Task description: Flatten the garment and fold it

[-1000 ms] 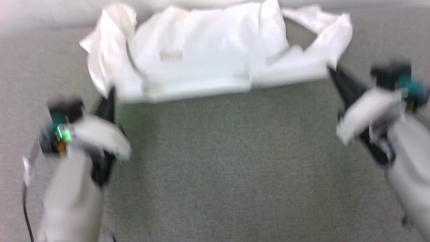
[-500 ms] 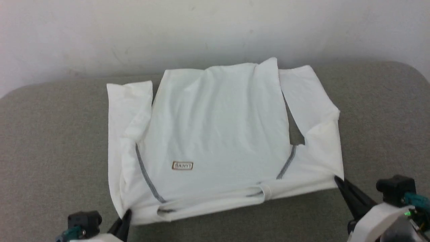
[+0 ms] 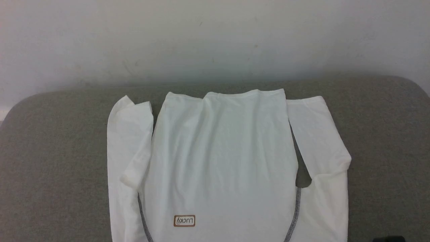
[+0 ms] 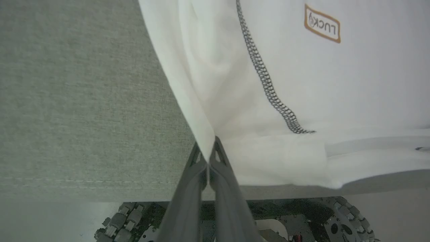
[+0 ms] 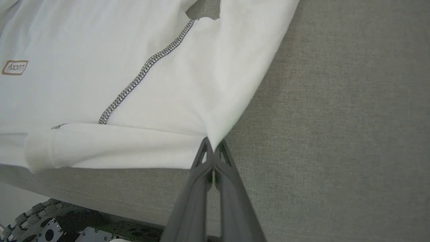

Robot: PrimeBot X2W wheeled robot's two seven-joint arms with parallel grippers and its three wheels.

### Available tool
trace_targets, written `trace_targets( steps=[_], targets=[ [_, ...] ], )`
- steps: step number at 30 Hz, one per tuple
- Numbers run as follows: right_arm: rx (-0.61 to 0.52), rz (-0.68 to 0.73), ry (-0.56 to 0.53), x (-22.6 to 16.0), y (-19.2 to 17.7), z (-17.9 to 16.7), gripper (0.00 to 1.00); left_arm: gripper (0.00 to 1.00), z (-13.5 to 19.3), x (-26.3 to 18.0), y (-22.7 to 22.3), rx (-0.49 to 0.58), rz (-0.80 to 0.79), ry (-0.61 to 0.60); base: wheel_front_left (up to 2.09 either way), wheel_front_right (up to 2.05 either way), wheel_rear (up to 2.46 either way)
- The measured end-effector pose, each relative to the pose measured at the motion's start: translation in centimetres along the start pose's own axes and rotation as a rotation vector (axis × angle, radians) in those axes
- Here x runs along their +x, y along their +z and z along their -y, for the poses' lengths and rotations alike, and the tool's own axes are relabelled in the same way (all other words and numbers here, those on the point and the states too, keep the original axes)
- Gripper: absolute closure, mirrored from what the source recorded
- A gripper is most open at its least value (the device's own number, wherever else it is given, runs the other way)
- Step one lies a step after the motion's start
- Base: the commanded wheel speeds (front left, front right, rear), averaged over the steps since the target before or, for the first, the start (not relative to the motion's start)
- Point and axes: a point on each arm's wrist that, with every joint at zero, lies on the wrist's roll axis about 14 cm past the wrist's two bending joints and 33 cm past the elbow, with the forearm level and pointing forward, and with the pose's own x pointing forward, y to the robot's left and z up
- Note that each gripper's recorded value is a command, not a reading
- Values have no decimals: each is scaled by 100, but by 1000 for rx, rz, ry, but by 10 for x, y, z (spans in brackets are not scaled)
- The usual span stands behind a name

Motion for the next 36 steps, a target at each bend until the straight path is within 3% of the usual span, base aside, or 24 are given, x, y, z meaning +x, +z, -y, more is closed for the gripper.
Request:
trace_targets(
  steps=[4,5,6,7,13,19,28,32,36],
  targets=[
    [0,-55,-13,2,-17,1,96,100,4,3,-22,-25,-84,-29,0,0,0],
    [18,-52,-9,3,-19,0,53,75,6,3,-26,-36,-96,-44,0,0,0],
    [33,-44,-4,4,-19,-3,11,7,8,5,-27,-46,-94,-52,0,0,0],
    [29,-37,0,6,-18,-4,0,0,9,6,-26,-53,-83,-57,0,0,0],
    [24,280,-1,7,53,-3,0,0,12,7,24,-76,109,-79,0,0,0],
    [-18,545,-36,-3,121,1,0,0,4,-8,129,-42,460,-48,0,0,0],
    [-73,674,-45,11,178,3,0,0,6,5,269,76,834,5,0,0,0],
    [-80,691,-48,27,193,6,0,0,8,33,317,109,875,5,0,0,0],
    [-77,684,-35,49,199,7,0,0,11,79,351,162,810,-3,0,0,0]
  ],
)
